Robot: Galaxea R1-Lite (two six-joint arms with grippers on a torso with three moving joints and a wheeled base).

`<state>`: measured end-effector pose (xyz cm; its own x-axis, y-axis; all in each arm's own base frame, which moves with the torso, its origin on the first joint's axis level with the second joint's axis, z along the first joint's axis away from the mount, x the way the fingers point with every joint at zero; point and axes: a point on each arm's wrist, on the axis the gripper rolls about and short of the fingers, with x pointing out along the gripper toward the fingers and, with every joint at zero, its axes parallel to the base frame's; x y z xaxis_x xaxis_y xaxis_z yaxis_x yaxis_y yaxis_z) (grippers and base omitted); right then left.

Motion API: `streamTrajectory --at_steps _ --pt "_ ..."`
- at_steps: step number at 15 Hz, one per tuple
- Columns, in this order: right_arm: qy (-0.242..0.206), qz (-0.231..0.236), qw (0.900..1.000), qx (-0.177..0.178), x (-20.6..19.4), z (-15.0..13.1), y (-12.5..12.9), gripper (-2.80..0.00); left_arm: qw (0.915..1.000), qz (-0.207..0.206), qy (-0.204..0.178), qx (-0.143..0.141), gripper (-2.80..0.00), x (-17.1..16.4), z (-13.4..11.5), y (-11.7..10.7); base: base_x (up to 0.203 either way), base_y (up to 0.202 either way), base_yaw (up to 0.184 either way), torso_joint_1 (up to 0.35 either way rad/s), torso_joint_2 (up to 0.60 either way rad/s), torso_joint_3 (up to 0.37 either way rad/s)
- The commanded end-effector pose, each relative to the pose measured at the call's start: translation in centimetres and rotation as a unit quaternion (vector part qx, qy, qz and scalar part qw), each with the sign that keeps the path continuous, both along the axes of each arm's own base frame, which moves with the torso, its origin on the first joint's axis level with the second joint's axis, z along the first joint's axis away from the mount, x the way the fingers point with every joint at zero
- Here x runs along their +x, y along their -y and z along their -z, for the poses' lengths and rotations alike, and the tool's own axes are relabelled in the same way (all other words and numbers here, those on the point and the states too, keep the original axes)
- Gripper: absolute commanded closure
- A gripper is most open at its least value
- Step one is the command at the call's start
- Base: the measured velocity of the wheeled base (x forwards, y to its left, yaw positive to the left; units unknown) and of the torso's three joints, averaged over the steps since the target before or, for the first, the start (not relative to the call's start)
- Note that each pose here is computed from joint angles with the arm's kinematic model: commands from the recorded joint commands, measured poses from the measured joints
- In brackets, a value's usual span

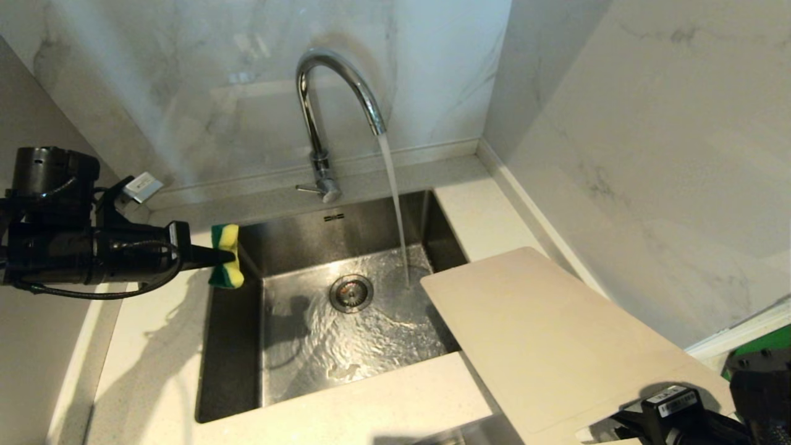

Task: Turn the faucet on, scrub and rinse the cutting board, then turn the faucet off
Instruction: Put down the cutting board

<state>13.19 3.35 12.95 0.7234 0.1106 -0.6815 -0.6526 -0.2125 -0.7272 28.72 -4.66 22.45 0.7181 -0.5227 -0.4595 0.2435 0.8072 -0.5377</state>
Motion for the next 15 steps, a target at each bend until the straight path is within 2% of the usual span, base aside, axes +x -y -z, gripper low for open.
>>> streamTrajectory --at_steps 1,4,15 --pt "-0.036 -0.009 0.999 -0.006 0.9 1.0 -0.3 0.0 1.0 0.001 -0.003 -0.001 0.0 0.4 0.2 0.1 0.0 0.0 0.0 0.0 0.0 0.0" --pt "-0.049 -0.025 0.998 0.006 1.1 1.3 -0.5 0.0 1.0 -0.001 -0.001 -0.003 0.0 0.6 0.0 0.1 0.0 0.0 0.0 0.0 0.0 0.0" --pt "-0.119 -0.041 0.992 -0.003 0.5 3.1 -0.7 0.0 1.0 -0.001 -0.004 -0.004 0.0 0.7 0.1 0.1 0.0 0.0 0.0 0.0 0.0 0.0"
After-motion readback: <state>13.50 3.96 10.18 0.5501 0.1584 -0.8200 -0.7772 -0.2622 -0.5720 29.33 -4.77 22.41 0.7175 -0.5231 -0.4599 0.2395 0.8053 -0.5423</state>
